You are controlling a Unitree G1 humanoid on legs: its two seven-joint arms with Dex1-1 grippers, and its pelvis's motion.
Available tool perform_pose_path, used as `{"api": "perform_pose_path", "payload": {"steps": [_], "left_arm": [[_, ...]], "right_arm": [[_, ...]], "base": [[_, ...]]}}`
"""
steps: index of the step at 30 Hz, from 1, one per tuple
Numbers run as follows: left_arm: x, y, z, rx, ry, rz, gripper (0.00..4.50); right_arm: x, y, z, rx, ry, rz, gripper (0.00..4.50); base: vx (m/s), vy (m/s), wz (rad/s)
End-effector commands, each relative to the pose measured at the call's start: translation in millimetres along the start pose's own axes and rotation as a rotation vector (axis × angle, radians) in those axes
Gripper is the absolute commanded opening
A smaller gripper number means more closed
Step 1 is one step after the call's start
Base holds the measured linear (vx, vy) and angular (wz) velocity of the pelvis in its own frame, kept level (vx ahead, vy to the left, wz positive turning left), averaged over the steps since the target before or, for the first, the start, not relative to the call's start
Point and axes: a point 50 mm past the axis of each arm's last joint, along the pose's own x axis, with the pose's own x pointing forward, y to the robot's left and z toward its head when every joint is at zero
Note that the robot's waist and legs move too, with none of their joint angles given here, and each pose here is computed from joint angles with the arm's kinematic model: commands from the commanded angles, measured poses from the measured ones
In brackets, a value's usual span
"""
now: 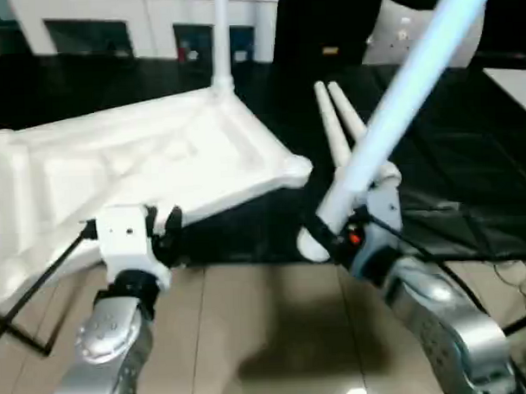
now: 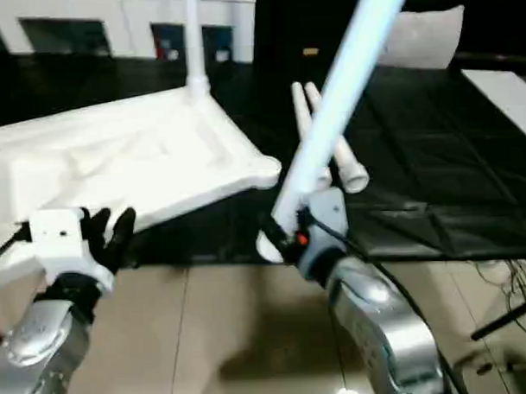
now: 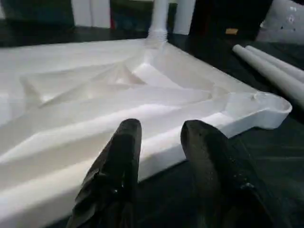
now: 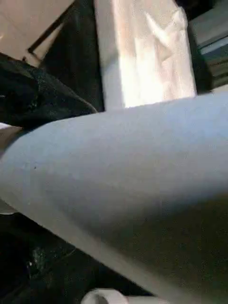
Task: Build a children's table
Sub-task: Move to table
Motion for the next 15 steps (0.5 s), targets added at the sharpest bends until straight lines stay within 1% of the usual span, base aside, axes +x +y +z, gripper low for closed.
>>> {"api": "perform_pose_path", "payload": {"steps": [1,6,12,15], "left_arm": [[1.2,-5.0,0.6,-0.003,-0.002,-0.032,1.75],[2.4,-4.8,0.3,-0.001,-0.003,-0.036,1.75],[4.1,-2.3,3.4,0.024,-0.012,-0.037,1.75],[4.2,-1.8,4.5,0.038,-0.013,-0.05,1.75]], "right_arm": [[-3.6,-4.2,5.1,-0.016,-0.017,-0.014,1.89],[-2.3,-2.9,5.9,-0.021,-0.019,-0.007,1.89],[-0.7,1.4,5.4,-0.035,-0.007,0.021,1.89],[-0.5,1.7,5.9,-0.03,-0.017,0.014,1.89]], "base": [[0.062,-0.054,0.11],[0.136,-0.044,-0.08],[0.181,0.052,-0.01],[0.105,-0.013,0.54]]}}
